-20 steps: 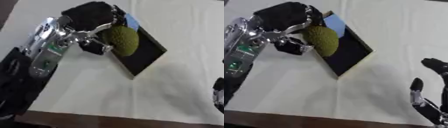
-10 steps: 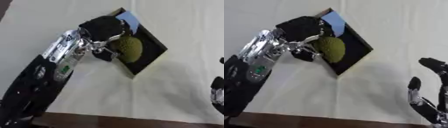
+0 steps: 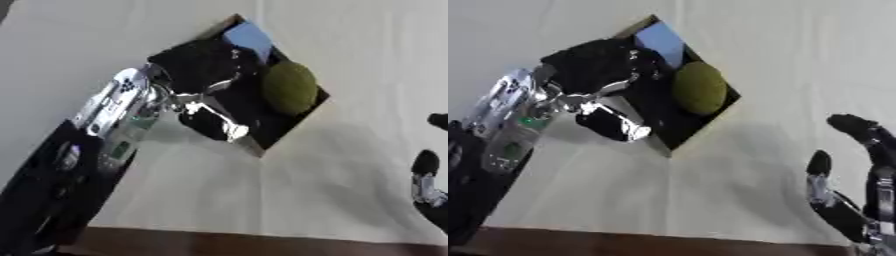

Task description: Pick up objects on the table and place them in the box.

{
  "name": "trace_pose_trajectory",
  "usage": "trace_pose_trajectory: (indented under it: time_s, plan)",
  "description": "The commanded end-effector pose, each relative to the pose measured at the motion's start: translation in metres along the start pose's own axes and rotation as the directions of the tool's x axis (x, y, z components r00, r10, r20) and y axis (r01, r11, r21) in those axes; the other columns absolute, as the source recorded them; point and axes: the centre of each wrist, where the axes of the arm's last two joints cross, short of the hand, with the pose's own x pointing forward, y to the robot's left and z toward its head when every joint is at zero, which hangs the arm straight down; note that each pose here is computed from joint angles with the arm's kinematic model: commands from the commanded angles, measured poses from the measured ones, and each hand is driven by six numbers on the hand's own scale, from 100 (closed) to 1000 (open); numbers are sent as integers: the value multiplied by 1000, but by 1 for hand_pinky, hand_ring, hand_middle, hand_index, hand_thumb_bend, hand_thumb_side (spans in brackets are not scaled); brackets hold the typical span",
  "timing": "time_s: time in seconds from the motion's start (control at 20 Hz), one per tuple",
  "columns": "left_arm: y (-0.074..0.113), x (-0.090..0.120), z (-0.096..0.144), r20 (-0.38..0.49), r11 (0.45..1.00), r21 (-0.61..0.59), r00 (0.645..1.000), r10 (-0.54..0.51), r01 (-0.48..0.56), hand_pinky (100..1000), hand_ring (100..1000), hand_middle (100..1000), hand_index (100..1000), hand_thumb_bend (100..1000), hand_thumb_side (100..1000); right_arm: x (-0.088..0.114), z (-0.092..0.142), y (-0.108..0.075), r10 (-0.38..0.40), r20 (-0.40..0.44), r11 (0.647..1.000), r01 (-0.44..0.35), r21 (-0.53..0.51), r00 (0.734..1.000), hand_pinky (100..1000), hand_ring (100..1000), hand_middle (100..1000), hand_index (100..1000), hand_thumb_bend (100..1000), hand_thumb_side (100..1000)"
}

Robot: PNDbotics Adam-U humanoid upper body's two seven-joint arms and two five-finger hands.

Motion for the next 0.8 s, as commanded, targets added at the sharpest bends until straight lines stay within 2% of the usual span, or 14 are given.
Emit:
trace_pose_trajectory:
  time_s: [0.05,0.2,0.25,0.3,0.45,0.55,0.65,0.8]
  plan:
    - [26,-4,19,-31,991,130,999,30,-25,841,772,768,897,100,514,1,-2,-5,-2,18,1000,2,-7,1000,819,750,672,784,100,559]
    - [42,-13,46,-54,944,301,985,161,-138,851,738,730,869,100,544,0,-1,-7,-1,29,1000,1,-8,1000,819,751,674,784,100,558]
    - [47,-18,58,-58,909,369,971,231,-194,866,714,711,851,100,597,-1,-1,-8,0,35,1000,0,-9,999,819,752,675,785,100,605]
    - [51,-23,69,-58,864,439,952,301,-246,867,713,702,848,100,598,-1,-1,-9,1,42,1000,-1,-11,999,819,753,675,785,100,558]
    - [62,-33,103,31,656,630,858,513,-415,886,693,676,831,100,640,-2,-1,-10,2,58,1000,-1,-18,998,818,753,675,785,100,558]
    - [67,-41,123,124,505,720,804,581,-476,887,689,671,821,100,650,-1,-1,-10,2,64,1000,0,-21,998,818,752,675,784,100,557]
    - [67,-50,137,206,375,782,774,599,-498,881,678,658,809,100,646,-1,-1,-10,1,68,1000,0,-25,998,818,751,674,784,100,558]
    - [61,-64,160,274,229,851,772,574,-473,873,674,653,803,100,636,-1,-1,-9,-1,76,999,4,-34,997,817,751,675,784,100,559]
